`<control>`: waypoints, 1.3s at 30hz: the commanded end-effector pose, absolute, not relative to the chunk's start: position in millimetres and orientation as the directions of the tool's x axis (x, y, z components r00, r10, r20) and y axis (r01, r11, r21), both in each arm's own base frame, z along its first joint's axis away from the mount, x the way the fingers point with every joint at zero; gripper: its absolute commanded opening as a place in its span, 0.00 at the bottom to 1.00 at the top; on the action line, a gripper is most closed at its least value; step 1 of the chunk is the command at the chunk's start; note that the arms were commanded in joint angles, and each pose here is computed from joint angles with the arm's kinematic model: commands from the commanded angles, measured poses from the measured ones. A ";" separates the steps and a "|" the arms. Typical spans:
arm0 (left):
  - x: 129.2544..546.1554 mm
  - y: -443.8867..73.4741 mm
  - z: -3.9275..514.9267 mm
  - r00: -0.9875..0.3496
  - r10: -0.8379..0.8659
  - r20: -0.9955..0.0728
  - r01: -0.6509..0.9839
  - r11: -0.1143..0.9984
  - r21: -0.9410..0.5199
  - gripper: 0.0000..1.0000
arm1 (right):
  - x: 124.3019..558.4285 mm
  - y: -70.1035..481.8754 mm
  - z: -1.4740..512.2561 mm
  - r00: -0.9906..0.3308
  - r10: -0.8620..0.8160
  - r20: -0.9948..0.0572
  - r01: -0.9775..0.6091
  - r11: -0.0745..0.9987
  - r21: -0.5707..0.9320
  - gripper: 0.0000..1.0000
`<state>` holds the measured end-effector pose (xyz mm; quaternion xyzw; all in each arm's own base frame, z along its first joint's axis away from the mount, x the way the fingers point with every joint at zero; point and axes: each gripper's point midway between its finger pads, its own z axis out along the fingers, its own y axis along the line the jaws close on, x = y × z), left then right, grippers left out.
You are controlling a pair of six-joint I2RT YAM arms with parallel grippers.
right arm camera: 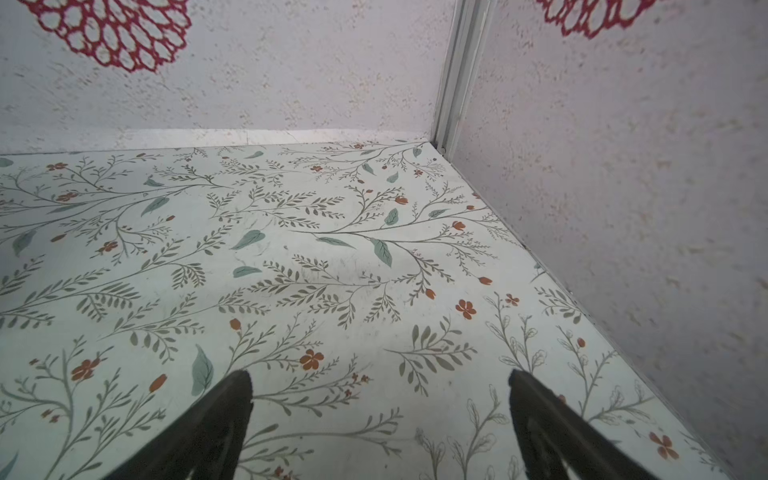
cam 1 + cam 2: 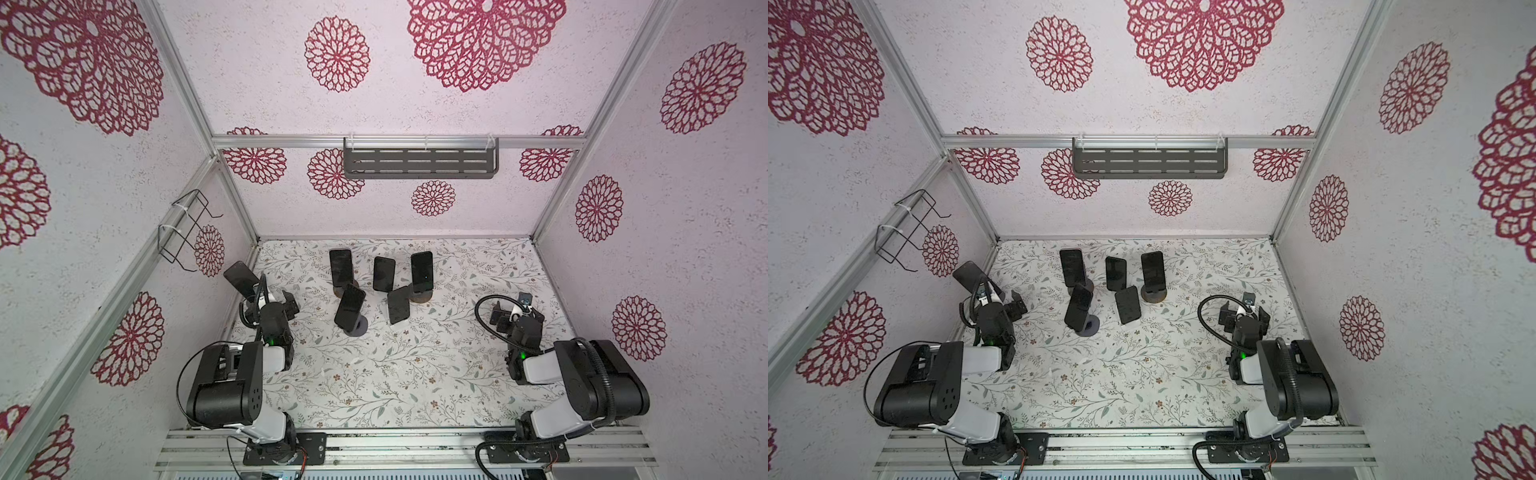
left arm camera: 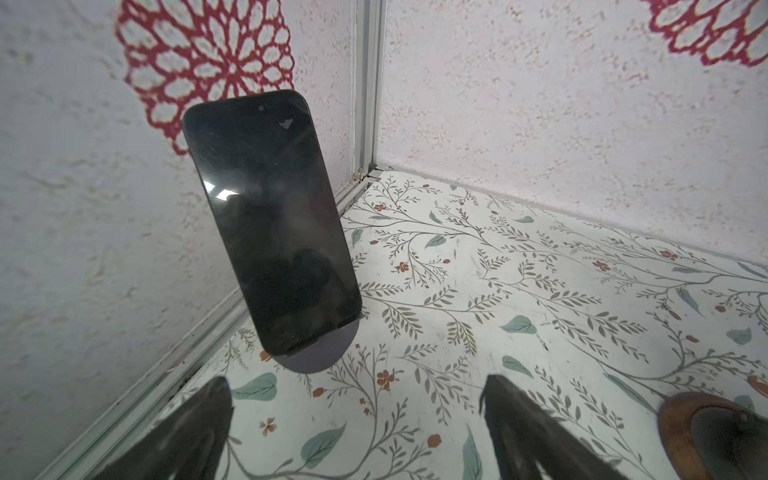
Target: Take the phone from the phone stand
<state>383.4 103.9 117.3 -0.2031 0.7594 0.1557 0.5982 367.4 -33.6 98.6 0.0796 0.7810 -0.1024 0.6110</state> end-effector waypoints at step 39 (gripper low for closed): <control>382.2 101.6 145.9 -0.172 -0.035 -0.984 -0.585 0.807 0.074 0.97 | 386.4 -37.3 129.7 -0.258 0.061 -0.964 0.247 0.969 -0.005 0.99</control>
